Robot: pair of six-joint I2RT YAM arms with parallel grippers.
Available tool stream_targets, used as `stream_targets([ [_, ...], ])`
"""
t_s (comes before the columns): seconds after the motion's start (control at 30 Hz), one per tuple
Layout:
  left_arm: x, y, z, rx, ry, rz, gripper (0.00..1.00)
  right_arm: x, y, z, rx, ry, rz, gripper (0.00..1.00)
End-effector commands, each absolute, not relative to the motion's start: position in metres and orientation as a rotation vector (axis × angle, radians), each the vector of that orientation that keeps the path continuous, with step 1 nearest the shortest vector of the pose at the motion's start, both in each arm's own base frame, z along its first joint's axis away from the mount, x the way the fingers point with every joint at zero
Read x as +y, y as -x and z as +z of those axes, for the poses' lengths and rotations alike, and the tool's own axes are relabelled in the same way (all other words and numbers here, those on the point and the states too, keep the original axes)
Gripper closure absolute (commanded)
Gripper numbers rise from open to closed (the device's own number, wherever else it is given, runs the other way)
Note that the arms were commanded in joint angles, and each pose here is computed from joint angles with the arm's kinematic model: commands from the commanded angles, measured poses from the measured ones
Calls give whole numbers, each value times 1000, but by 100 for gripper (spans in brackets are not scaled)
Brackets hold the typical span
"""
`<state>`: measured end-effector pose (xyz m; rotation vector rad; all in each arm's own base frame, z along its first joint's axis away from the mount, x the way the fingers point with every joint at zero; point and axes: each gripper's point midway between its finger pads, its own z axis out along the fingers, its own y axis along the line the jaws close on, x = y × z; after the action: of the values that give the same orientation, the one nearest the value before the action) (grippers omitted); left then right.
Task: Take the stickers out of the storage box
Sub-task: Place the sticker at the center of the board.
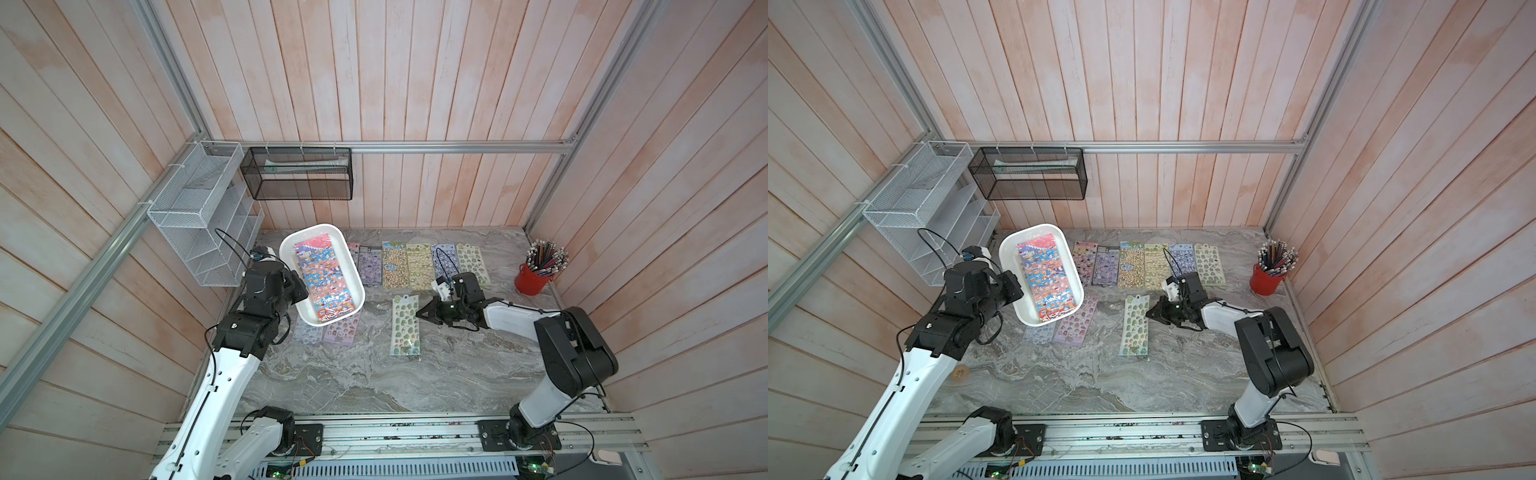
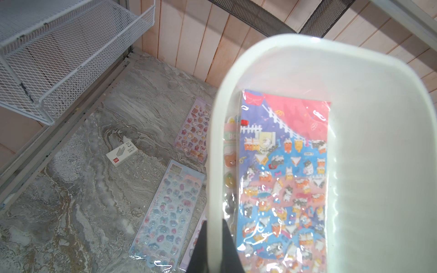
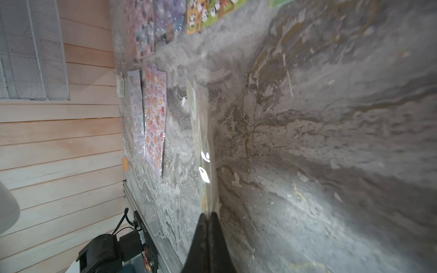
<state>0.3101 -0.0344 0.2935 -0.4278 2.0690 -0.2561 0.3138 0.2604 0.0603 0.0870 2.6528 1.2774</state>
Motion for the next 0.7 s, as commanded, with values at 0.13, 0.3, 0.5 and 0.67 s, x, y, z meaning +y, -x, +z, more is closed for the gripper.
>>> stream_targets([
  [0.13,-39,-317,314,2009,402,-303,100,305,-342,52,2598,-120,1293,100],
  [0.3,-39,-320,316,1994,394,-300,100,325,-351,44,2625,-91,1265,100],
  [0.5,-41,-324,316,1990,386,-306,100,346,-359,39,2646,-54,1263,100],
  [0.67,-42,-325,316,1988,380,-307,100,355,-365,36,2657,-43,1263,100],
])
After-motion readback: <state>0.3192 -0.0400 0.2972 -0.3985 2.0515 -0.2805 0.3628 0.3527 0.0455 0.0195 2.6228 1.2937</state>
